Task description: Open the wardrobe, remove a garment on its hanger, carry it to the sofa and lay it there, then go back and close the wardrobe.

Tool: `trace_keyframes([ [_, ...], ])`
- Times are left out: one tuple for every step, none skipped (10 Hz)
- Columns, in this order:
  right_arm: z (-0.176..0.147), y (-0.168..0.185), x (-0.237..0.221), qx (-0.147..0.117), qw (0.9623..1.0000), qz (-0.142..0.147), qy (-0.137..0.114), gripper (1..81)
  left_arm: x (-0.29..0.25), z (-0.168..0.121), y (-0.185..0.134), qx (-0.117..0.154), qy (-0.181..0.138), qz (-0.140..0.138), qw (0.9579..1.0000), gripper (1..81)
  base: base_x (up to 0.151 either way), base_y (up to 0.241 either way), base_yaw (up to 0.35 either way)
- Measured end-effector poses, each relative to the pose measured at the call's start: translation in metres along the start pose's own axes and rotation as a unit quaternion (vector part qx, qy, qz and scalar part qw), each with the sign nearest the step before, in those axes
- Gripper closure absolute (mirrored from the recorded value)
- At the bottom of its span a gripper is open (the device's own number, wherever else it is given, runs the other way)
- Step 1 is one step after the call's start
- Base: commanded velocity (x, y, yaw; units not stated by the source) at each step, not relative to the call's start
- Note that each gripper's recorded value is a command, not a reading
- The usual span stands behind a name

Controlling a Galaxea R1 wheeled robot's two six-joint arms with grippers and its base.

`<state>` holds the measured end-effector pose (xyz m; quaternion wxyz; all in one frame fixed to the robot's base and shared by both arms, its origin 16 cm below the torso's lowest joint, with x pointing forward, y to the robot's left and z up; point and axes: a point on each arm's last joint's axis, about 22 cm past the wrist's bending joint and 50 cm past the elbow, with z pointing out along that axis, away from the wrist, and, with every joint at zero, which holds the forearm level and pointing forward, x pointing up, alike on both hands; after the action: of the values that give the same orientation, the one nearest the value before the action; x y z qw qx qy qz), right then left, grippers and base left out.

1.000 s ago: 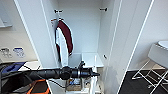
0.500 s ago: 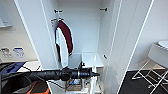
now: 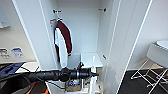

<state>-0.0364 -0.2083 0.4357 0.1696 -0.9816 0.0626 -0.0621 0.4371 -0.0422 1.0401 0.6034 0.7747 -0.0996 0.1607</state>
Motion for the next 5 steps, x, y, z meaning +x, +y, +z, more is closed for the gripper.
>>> trace_keyframes([
  [-0.009,0.028,0.001,-0.018,0.9998,-0.003,0.002,1.0,0.0,0.002,-0.004,0.002,0.0,-0.002,1.0,81.1,0.0,0.0,-0.301],
  [-0.013,0.036,-0.006,-0.023,0.9997,-0.002,-0.006,1.0,-0.005,0.007,-0.002,-0.002,-0.005,-0.004,1.0,81.1,0.0,0.0,-0.302],
  [-0.021,0.053,-0.008,-0.032,0.9994,-0.004,-0.01,1.0,-0.005,0.006,-0.003,-0.001,-0.005,-0.003,1.0,81.1,0.0,0.0,-0.305],
  [-0.025,0.056,-0.014,-0.03,0.9994,-0.004,-0.017,1.0,-0.003,0.002,-0.005,0.002,-0.002,-0.002,1.0,81.1,0.0,0.0,-0.306],
  [-0.028,0.053,-0.018,-0.022,0.9994,-0.002,-0.026,1.0,-0.003,0.0,-0.007,0.005,-0.001,-0.001,1.0,81.1,0.0,0.0,-0.308],
])
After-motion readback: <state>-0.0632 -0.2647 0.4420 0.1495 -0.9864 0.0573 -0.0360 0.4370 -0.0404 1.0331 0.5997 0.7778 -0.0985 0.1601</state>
